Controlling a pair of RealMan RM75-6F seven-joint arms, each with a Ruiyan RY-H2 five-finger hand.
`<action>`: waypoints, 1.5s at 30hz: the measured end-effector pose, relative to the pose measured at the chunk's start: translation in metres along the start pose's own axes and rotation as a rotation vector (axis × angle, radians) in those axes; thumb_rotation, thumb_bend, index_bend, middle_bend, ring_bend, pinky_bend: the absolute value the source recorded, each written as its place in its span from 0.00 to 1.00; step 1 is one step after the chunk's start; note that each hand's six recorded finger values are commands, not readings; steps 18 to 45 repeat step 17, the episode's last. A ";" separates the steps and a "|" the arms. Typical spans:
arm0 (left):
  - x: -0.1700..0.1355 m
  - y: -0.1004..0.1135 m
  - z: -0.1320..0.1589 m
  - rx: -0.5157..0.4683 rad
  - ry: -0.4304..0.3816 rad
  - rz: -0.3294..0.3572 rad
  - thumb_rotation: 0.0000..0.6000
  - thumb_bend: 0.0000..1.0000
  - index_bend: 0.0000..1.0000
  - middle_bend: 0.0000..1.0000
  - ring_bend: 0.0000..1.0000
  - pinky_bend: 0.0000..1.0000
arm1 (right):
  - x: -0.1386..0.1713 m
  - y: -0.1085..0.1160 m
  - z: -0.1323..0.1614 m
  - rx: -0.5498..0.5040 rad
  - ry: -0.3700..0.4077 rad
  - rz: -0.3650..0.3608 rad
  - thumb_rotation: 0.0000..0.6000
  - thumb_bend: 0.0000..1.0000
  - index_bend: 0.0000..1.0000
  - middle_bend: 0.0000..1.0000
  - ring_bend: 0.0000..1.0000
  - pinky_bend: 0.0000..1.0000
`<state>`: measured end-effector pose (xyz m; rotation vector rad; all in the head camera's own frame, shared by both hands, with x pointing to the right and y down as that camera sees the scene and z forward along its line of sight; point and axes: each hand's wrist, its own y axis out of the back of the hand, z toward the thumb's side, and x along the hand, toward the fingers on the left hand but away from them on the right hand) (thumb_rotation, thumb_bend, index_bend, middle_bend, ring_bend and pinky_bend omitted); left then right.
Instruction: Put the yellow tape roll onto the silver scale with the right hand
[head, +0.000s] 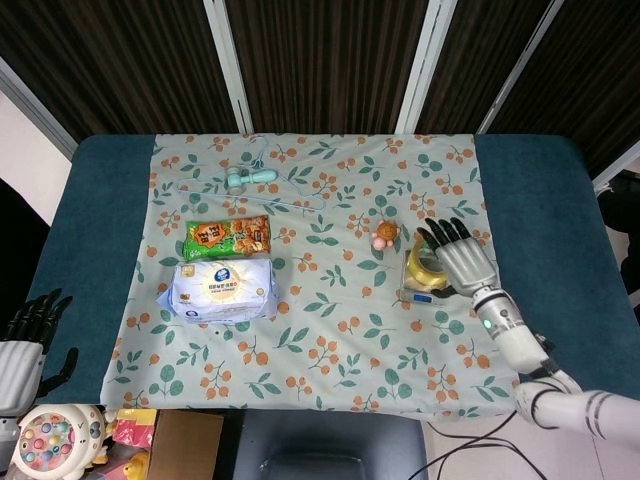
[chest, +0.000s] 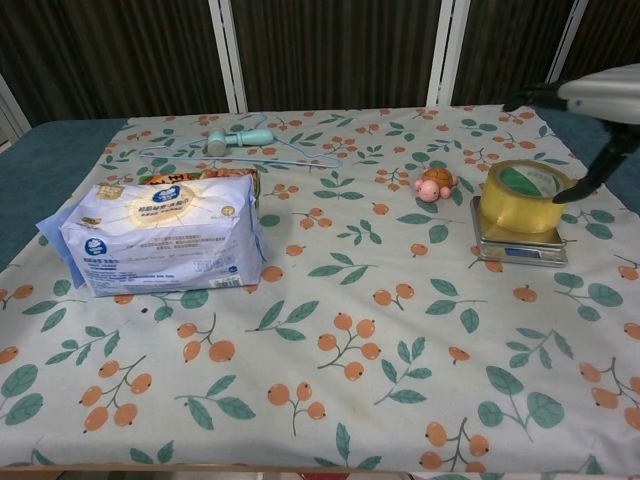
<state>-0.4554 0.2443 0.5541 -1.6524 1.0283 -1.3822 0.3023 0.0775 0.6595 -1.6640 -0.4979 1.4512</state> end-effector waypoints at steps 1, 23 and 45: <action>0.000 0.000 0.001 0.001 -0.002 0.002 1.00 0.45 0.00 0.00 0.00 0.10 | 0.010 0.001 -0.004 -0.005 -0.008 -0.020 1.00 0.13 0.00 0.00 0.00 0.00; -0.005 0.001 0.009 0.014 -0.024 0.019 1.00 0.45 0.00 0.00 0.00 0.10 | 0.199 -0.018 -0.064 -0.187 -0.244 -0.273 1.00 0.13 0.00 0.00 0.00 0.00; -0.005 0.001 0.009 0.014 -0.024 0.019 1.00 0.45 0.00 0.00 0.00 0.10 | 0.199 -0.018 -0.064 -0.187 -0.244 -0.273 1.00 0.13 0.00 0.00 0.00 0.00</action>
